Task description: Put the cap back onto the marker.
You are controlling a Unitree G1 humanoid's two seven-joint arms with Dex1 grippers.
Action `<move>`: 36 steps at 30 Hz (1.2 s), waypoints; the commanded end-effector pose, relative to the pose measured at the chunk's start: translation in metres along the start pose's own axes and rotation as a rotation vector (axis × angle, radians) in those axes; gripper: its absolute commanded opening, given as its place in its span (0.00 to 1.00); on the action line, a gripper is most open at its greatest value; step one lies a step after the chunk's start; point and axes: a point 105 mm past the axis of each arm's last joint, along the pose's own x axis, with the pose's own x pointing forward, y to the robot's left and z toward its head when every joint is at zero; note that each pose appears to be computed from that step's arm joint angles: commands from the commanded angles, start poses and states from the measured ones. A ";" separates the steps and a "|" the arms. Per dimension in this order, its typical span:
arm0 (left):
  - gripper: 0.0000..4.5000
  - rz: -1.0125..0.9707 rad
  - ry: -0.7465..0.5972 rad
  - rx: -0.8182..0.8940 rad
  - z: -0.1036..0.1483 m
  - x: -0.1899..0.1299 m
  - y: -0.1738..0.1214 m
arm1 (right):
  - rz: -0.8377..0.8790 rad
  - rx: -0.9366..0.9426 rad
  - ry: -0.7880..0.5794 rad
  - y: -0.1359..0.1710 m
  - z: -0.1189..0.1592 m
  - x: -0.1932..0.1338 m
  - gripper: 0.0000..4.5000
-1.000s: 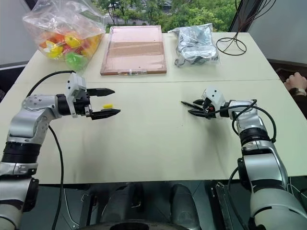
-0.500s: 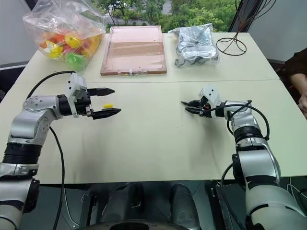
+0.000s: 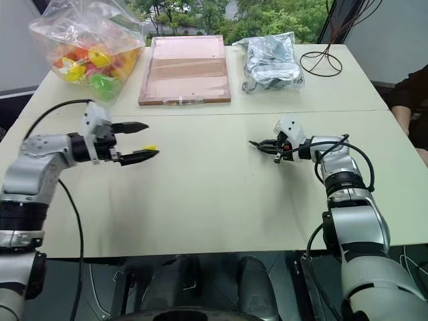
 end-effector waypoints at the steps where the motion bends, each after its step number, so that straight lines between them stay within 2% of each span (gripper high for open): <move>1: 1.00 0.095 0.025 0.051 0.003 -0.028 0.024 | 0.045 -0.196 -0.077 -0.002 0.059 -0.007 0.02; 8: 1.00 0.119 0.083 0.002 -0.025 -0.044 0.036 | 0.169 -0.257 -0.159 0.041 0.095 -0.007 0.02; 15: 1.00 0.088 0.072 -0.047 -0.048 -0.020 0.037 | 0.182 -0.220 -0.166 0.064 0.094 -0.006 0.02; 21: 1.00 0.040 0.113 -0.072 -0.060 0.012 0.038 | 0.161 -0.199 -0.162 0.069 0.092 -0.010 0.02; 28: 1.00 0.040 0.135 -0.071 -0.058 0.034 0.041 | 0.116 -0.186 -0.161 0.070 0.091 -0.018 0.02; 36: 1.00 -0.002 0.190 -0.068 -0.064 0.032 0.038 | 0.064 -0.167 -0.156 0.071 0.086 -0.025 0.02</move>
